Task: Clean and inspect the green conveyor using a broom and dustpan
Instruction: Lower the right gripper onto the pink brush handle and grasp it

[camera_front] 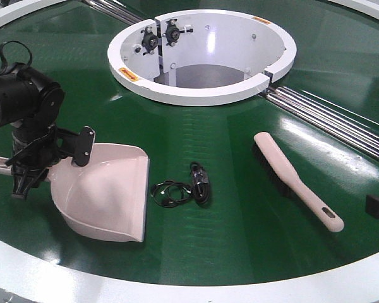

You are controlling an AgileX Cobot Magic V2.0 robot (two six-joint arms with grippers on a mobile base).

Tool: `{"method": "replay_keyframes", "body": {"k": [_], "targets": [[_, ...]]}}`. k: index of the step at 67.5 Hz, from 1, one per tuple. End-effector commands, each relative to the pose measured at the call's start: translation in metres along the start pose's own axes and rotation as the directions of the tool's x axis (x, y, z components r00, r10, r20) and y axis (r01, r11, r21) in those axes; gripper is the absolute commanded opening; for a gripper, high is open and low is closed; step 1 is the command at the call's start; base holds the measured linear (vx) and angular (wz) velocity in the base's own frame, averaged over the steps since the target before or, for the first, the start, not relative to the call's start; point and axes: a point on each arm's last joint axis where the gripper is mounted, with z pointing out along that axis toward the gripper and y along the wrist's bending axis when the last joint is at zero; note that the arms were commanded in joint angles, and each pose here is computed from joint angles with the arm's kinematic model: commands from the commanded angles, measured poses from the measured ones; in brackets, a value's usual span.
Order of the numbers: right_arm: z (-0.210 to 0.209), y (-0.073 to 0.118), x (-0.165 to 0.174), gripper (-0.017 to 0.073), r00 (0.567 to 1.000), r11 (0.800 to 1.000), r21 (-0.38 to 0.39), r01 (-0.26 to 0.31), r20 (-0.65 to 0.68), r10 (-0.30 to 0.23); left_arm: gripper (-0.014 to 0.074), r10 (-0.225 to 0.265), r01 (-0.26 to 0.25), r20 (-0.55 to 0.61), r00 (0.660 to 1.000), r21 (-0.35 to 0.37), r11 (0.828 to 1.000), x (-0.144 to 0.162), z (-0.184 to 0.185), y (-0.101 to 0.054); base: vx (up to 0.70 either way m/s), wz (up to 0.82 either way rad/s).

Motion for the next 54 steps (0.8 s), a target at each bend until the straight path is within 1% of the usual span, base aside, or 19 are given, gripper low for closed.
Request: {"method": "replay_keyframes", "body": {"k": [1,5,8,9,12,15,16,18,24,31,36,43,49,54], "targets": [[-0.002,-0.001,-0.022,0.0033,0.998,1.000,0.008,0.016,0.065,-0.017,-0.0006,-0.012,0.011,-0.019,1.000,-0.048,0.999,0.011,-0.024,0.000,0.00,0.00],[-0.001,-0.001,-0.030,0.0074,0.999,0.999,0.011,0.032,0.032,-0.032,-0.0006,-0.012,0.011,-0.019,1.000,-0.048,0.999,0.011,-0.024,0.000,0.00,0.00],[0.001,-0.001,-0.036,0.0115,0.998,0.998,0.011,0.056,-0.003,-0.056,-0.0006,-0.012,0.011,-0.019,1.000,-0.048,0.999,0.011,-0.024,0.000,0.00,0.00],[0.002,0.000,-0.038,0.0131,0.998,0.998,0.010,0.055,-0.017,-0.055,-0.0006,-0.012,0.011,-0.019,1.000,-0.048,0.999,0.011,-0.024,0.000,0.00,0.00],[0.006,0.001,-0.043,0.0191,0.994,0.996,0.002,0.084,-0.072,-0.083,-0.0006,-0.012,0.011,-0.019,1.000,-0.048,0.999,0.011,-0.024,0.000,0.00,0.00],[0.008,0.002,-0.050,0.0239,0.990,0.995,-0.006,0.101,-0.100,-0.101,-0.0006,-0.012,0.011,-0.019,1.000,-0.048,0.999,0.011,-0.024,0.000,0.00,0.00],[0.009,0.003,-0.053,0.0268,0.988,0.994,-0.011,0.109,-0.113,-0.109,-0.0006,-0.012,0.011,-0.019,1.000,-0.048,0.999,0.011,-0.024,0.000,0.00,0.00],[0.014,0.005,-0.056,0.0308,0.981,0.992,-0.021,0.126,-0.149,-0.128,-0.0006,-0.012,0.011,-0.019,1.000,-0.048,0.999,0.011,-0.024,0.000,0.00,0.00],[0.023,0.012,-0.069,0.0419,0.966,0.986,-0.054,0.156,-0.202,-0.164,-0.0006,-0.012,0.011,-0.019,1.000,-0.048,0.999,0.011,-0.024,0.000,0.00,0.00],[0.035,0.024,-0.084,0.0512,0.951,0.978,-0.088,0.188,-0.232,-0.203,-0.0006,-0.012,0.011,-0.019,1.000,-0.048,0.999,0.011,-0.024,0.000,0.00,0.00],[0.047,0.032,-0.091,0.0551,0.939,0.974,-0.110,0.196,-0.264,-0.218,-0.0006,-0.012,0.011,-0.019,1.000,-0.048,0.999,0.011,-0.024,0.000,0.00,0.00],[0.067,0.039,-0.098,0.0567,0.915,0.977,-0.121,0.176,-0.347,-0.208,-0.0006,-0.012,0.011,-0.019,1.000,-0.048,0.999,0.011,-0.024,0.000,0.00,0.00],[0.085,0.042,-0.099,0.0564,0.870,0.977,-0.132,0.165,-0.447,-0.207,-0.0006,-0.012,0.011,-0.019,1.000,-0.048,0.999,0.011,-0.024,0.000,0.00,0.00],[0.099,0.043,-0.097,0.0563,0.817,0.974,-0.144,0.175,-0.530,-0.225,-0.0006,-0.012,0.011,-0.019,1.000,-0.048,0.999,0.011,-0.024,0.000,0.00,0.00]]}}
